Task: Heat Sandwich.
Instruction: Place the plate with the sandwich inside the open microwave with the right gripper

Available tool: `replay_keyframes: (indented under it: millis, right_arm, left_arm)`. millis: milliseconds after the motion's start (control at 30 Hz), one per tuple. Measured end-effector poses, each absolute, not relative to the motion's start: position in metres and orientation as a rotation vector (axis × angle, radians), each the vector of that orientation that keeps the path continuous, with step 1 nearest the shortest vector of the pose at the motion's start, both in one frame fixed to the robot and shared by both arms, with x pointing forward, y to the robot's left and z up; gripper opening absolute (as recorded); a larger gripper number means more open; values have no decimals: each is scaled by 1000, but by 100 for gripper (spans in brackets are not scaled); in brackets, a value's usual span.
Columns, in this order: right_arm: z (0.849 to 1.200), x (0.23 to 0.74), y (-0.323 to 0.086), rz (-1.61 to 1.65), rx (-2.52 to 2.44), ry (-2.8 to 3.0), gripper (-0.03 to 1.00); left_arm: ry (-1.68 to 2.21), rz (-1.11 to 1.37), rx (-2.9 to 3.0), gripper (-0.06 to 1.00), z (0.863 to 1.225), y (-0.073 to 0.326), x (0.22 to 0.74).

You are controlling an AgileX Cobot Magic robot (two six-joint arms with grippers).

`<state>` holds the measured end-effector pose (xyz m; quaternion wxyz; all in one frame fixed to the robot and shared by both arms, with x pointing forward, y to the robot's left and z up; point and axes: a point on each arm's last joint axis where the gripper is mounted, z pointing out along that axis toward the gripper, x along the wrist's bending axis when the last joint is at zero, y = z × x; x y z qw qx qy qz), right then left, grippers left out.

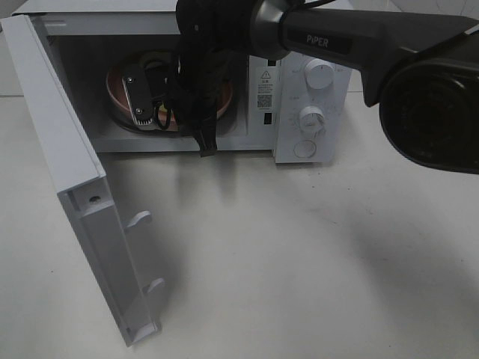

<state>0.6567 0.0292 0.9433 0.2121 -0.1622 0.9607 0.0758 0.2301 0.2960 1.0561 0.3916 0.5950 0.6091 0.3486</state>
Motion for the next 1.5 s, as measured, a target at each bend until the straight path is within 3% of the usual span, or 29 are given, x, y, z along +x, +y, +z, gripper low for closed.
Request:
replay_keyframes:
  millis: [267, 500, 633, 667, 700, 800, 833, 867, 967, 1100, 1500]
  right_arm:
    - [939, 658, 29, 203, -417, 2678, 5]
    - [940, 659, 29, 218, -368, 2668, 16]
    - [941, 660, 30, 235, -325, 2666, 28]
    - [941, 660, 30, 245, -294, 2667, 37]
    - [941, 660, 30, 245, -294, 2667, 37]
    - [941, 660, 30, 257, -243, 2675, 51]
    - [941, 660, 30, 261, -225, 2678, 60]
    - [941, 660, 30, 261, -225, 2678, 60]
    - [941, 660, 30, 272, -180, 2683, 77]
    - [942, 660, 30, 281, -147, 2685, 82]
    - [954, 653, 24, 289, -140, 2680, 80]
  left_arm:
    - [1547, 885, 1511, 97, 1056, 296, 230]
    - [1547, 885, 1511, 97, 1056, 296, 230]
    - [1547, 885, 1511, 97, 1056, 296, 230]
    - [1547, 885, 1511, 97, 1056, 296, 230]
    - [1547, 885, 1511, 97, 1056, 296, 230]
    - [1547, 885, 1511, 97, 1056, 296, 230]
    - [1547, 885, 1511, 97, 1056, 296, 230]
    - [1547, 885, 1511, 97, 1056, 296, 230]
    - [1547, 885, 1511, 97, 1056, 296, 230]
    - [1547, 885, 1511, 97, 1056, 296, 230]
    - [1547, 885, 1511, 97, 1056, 296, 230]
